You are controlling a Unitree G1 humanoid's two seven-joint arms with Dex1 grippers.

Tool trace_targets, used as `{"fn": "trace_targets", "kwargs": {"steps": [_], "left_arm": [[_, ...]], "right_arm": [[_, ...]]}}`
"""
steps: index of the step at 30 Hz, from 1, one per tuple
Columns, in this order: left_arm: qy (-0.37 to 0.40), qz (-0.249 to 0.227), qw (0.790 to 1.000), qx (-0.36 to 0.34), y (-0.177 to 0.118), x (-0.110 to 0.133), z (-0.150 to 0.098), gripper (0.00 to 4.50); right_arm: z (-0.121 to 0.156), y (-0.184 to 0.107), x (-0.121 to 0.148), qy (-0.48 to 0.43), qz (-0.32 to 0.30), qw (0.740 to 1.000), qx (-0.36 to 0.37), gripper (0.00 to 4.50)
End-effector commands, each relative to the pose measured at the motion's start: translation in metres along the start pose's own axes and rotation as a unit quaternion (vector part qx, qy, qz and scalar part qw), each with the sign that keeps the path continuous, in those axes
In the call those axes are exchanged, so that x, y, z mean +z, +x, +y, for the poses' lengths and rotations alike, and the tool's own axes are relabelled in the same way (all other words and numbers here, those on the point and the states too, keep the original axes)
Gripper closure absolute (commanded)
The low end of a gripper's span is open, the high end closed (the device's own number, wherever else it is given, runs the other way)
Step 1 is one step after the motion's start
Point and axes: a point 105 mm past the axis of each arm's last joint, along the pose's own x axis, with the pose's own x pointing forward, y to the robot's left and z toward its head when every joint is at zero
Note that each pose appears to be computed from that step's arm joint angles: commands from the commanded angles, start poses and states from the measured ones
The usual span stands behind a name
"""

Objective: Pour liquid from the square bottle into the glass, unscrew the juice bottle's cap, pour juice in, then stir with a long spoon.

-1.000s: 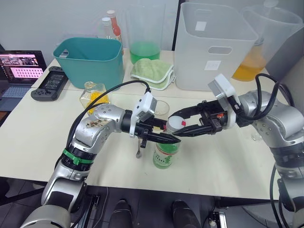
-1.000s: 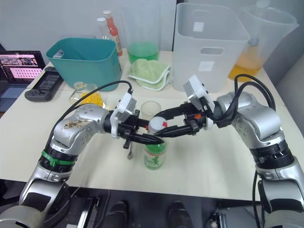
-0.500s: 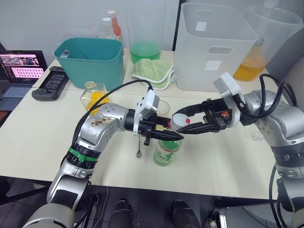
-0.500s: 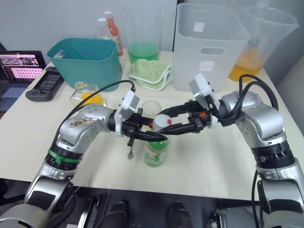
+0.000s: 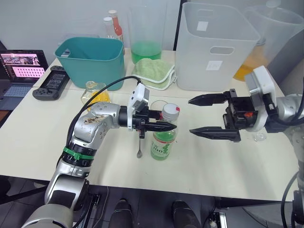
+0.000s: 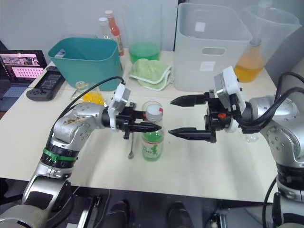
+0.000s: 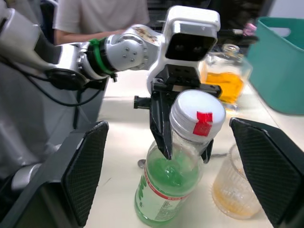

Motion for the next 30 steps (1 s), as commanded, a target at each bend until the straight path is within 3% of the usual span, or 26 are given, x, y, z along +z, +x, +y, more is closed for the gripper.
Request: {"fn": "trace_targets", "kwargs": {"steps": [1, 10, 16, 30], "left_arm": [[0.019, -0.013, 1.000, -0.002, 0.001, 0.010, -0.002, 3.15], [0.019, -0.016, 1.000, -0.015, 0.008, 0.006, -0.005, 3.15], [0.039, -0.034, 0.999, -0.007, 0.012, 0.010, -0.004, 3.15], [0.062, -0.039, 0.997, -0.007, 0.019, 0.011, -0.008, 3.15]], "right_arm": [[-0.003, 0.001, 0.009, -0.013, -0.015, 0.996, -0.089, 0.07], [0.001, 0.014, 0.008, 0.028, -0.054, 0.978, -0.200, 0.07], [0.016, 0.028, -0.004, 0.070, -0.054, 0.971, -0.223, 0.07], [0.016, 0.035, 0.004, 0.095, -0.052, 0.971, -0.215, 0.07]]}}
